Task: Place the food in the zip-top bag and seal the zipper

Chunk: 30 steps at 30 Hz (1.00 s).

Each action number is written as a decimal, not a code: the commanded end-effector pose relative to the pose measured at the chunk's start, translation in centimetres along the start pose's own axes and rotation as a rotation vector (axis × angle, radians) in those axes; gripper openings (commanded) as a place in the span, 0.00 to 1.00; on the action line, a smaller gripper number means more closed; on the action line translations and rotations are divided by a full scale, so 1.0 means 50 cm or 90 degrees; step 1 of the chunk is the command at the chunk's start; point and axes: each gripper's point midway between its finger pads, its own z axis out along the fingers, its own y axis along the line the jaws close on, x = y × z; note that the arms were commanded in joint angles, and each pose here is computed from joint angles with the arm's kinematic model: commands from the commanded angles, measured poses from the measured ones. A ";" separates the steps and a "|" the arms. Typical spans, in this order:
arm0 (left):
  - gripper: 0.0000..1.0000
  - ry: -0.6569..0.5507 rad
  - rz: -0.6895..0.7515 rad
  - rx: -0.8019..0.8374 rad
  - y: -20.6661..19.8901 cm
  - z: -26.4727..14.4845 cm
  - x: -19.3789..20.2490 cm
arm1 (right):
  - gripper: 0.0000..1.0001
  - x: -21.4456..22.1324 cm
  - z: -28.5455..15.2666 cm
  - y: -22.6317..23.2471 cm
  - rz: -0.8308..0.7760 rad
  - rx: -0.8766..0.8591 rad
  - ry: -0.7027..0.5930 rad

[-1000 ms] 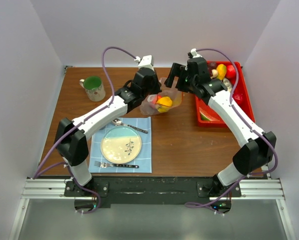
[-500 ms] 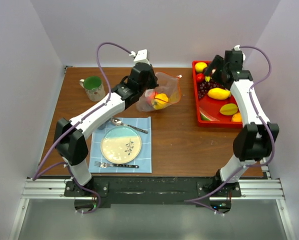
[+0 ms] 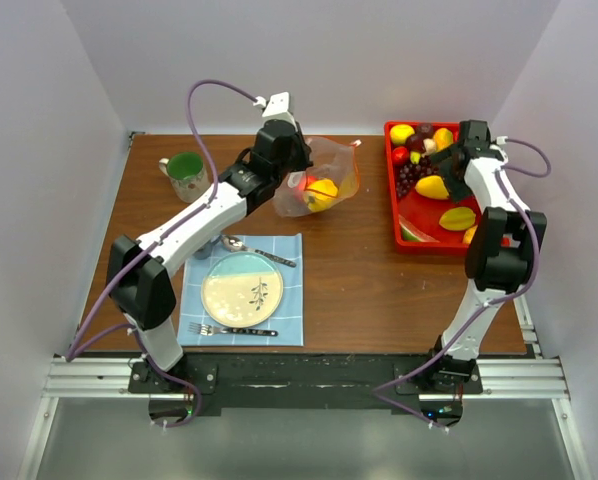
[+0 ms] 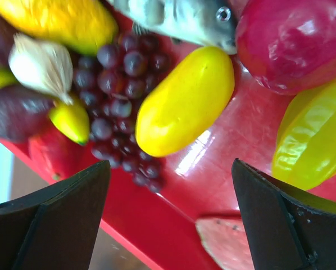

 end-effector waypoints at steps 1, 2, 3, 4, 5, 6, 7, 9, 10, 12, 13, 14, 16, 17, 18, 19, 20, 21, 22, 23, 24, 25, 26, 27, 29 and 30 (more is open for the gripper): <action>0.00 -0.055 -0.010 0.032 -0.015 -0.010 -0.062 | 0.94 -0.031 0.022 0.015 0.147 0.021 -0.029; 0.00 -0.053 -0.008 0.031 -0.014 -0.008 -0.060 | 0.94 -0.028 0.029 0.016 0.172 0.026 -0.024; 0.00 -0.056 -0.008 0.030 -0.011 -0.009 -0.065 | 0.94 -0.021 0.050 0.007 0.181 0.039 -0.015; 0.00 -0.055 -0.009 0.031 -0.010 -0.008 -0.064 | 0.94 -0.020 0.056 0.011 0.191 0.039 -0.010; 0.00 -0.055 -0.010 0.032 -0.010 -0.008 -0.065 | 0.94 -0.015 0.066 0.008 0.214 0.049 -0.005; 0.00 -0.055 -0.010 0.029 -0.005 -0.006 -0.066 | 0.94 -0.008 0.073 0.000 0.225 0.063 0.004; 0.00 -0.055 -0.011 0.029 -0.004 -0.004 -0.066 | 0.94 -0.002 0.088 -0.005 0.236 0.072 0.010; 0.00 -0.053 -0.011 0.028 0.000 -0.002 -0.064 | 0.94 0.001 0.099 -0.005 0.263 0.073 0.012; 0.00 -0.053 -0.011 0.026 0.004 0.000 -0.064 | 0.93 0.007 0.108 -0.009 0.266 0.077 0.013; 0.00 -0.050 -0.011 0.025 0.009 0.002 -0.061 | 0.93 0.007 0.118 -0.009 0.273 0.076 0.011; 0.00 -0.051 -0.012 0.024 0.010 0.002 -0.062 | 0.91 0.009 0.120 -0.006 0.270 0.076 0.013; 0.00 -0.052 -0.013 0.022 0.014 0.005 -0.061 | 0.89 0.012 0.125 -0.012 0.262 0.082 0.016; 0.00 -0.049 -0.015 0.024 0.014 0.008 -0.060 | 0.77 0.021 0.121 -0.026 0.250 0.092 0.022; 0.00 -0.048 -0.016 0.026 0.012 0.008 -0.059 | 0.70 0.022 0.118 -0.032 0.245 0.094 0.019; 0.00 -0.047 -0.015 0.026 0.012 0.009 -0.058 | 0.50 0.031 0.122 -0.048 0.237 0.099 0.018; 0.00 -0.046 -0.017 0.026 0.013 0.010 -0.057 | 0.40 0.033 0.116 -0.051 0.227 0.096 0.017; 0.00 -0.048 -0.018 0.027 0.012 0.010 -0.059 | 0.32 0.026 0.100 -0.047 0.221 0.086 0.013; 0.00 -0.046 -0.017 0.027 0.011 0.010 -0.057 | 0.20 0.028 0.095 -0.054 0.212 0.085 0.014; 0.00 -0.042 -0.019 0.028 0.011 0.011 -0.053 | 0.16 0.026 0.086 -0.053 0.191 0.078 0.016; 0.00 -0.040 -0.020 0.027 0.012 0.012 -0.051 | 0.12 0.018 0.067 -0.045 0.182 0.063 0.014; 0.00 -0.038 -0.020 0.028 0.011 0.012 -0.049 | 0.09 0.015 0.060 -0.043 0.170 0.055 0.012; 0.00 -0.037 -0.022 0.030 0.010 0.013 -0.049 | 0.05 0.017 0.049 -0.036 0.141 0.037 0.020; 0.00 -0.034 -0.023 0.029 0.011 0.014 -0.045 | 0.03 0.014 0.037 -0.029 0.129 0.024 0.021; 0.00 -0.032 -0.024 0.028 0.012 0.015 -0.045 | 0.00 0.008 0.013 -0.017 0.120 0.003 0.022; 0.00 -0.025 -0.029 0.031 0.010 0.018 -0.037 | 0.00 0.008 -0.020 0.006 0.074 -0.045 0.034; 0.00 -0.023 -0.030 0.032 0.008 0.017 -0.037 | 0.00 0.002 -0.056 0.028 0.058 -0.081 0.031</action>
